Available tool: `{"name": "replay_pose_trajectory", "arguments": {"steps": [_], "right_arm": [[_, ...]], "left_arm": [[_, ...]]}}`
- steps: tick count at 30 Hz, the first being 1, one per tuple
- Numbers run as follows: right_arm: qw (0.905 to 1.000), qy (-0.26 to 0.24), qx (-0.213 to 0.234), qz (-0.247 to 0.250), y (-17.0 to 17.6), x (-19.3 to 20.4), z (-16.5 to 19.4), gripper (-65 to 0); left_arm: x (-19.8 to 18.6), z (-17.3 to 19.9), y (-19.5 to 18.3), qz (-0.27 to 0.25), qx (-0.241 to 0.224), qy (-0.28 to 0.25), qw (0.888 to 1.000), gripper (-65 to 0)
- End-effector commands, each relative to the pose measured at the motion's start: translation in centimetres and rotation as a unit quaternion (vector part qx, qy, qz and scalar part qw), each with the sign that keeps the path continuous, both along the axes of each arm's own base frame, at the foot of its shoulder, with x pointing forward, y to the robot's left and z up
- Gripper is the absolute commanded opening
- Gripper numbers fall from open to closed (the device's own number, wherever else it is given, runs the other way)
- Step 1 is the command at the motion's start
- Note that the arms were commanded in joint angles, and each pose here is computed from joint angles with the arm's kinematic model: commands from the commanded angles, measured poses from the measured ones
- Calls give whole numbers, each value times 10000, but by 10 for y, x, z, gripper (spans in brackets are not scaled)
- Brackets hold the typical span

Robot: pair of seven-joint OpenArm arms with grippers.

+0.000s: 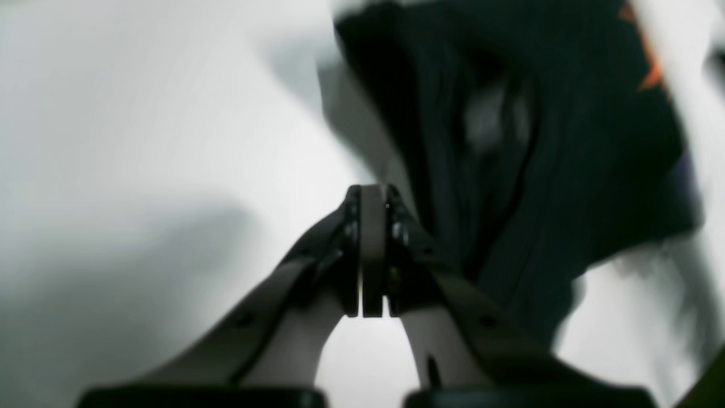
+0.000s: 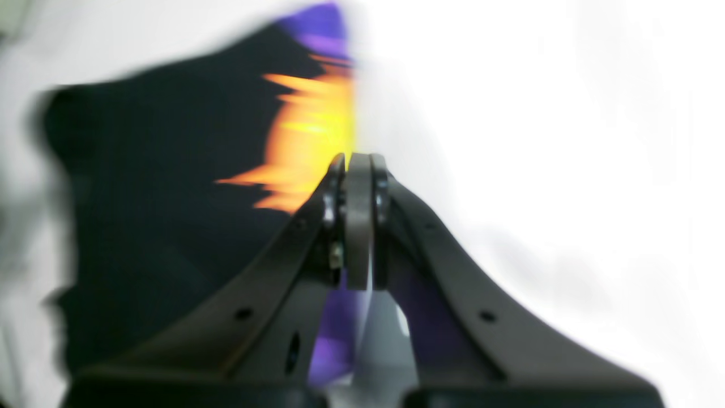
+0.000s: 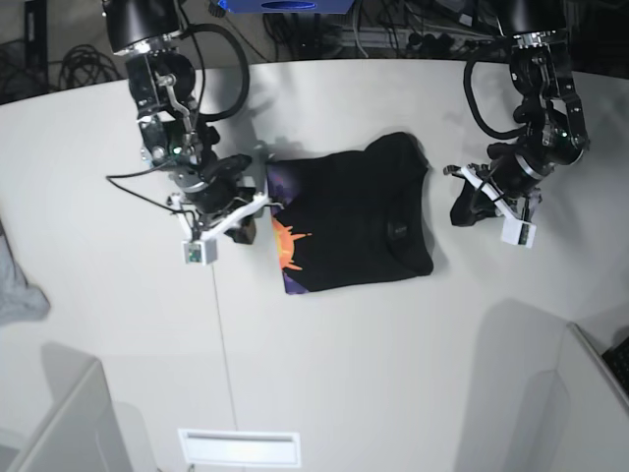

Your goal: Fold the T-shirt properly

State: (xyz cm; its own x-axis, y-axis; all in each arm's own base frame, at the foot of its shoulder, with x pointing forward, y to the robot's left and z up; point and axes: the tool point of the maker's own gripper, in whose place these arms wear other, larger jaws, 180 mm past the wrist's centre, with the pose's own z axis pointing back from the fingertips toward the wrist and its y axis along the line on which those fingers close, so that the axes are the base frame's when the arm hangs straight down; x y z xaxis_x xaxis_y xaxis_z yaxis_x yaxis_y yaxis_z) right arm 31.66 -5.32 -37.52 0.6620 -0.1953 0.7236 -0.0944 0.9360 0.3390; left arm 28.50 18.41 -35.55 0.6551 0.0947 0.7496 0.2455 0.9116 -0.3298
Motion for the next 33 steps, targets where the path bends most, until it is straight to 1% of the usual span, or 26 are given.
{"name": "replay_pose_trajectory", "arguments": {"steps": [1,2,5,7,9,10,13,18,24,30,33], "right_arm": [[9997,-253,52,-47,-2,7,13,-650],[9997,-214,12,-85,-8,4,10,-650],[9998,-172,-19,-134,-14,-4,8,-650],[9997,-163,-65,-161,-20,-6,7,-650],[9997,-132,-110,-146,-22,-8,4,-650],[9997,-124,-118,-144,-23,-9,4,-650],[9998,-55,-119,-144,-23,-14,-1,-650],[9998,15,-118,-135,-22,-19,-5,-650],[9998,89,-120,-142,-23,-25,-8,-650],[9997,108,-132,-163,-25,-26,-10,-650],[9997,107,-133,-170,-25,-26,-10,-650]], "left_arm": [[6,14,-4,22,-194,-249,9995,-650],[6,15,-5,51,-288,-261,9992,-609],[5,8,-10,71,-438,-167,9989,-327],[3,-1,-9,128,-514,-40,9986,-155],[5,-8,-11,212,-649,28,9977,-21],[7,-10,-12,229,-701,55,9973,0],[8,-16,-15,243,-791,137,9965,0],[23,-23,-25,336,-1083,187,9934,0],[28,-45,-38,460,-1451,514,9870,0],[22,-68,-69,100,-1529,949,9836,0],[15,-81,-71,90,-1559,1160,9809,0]]}}
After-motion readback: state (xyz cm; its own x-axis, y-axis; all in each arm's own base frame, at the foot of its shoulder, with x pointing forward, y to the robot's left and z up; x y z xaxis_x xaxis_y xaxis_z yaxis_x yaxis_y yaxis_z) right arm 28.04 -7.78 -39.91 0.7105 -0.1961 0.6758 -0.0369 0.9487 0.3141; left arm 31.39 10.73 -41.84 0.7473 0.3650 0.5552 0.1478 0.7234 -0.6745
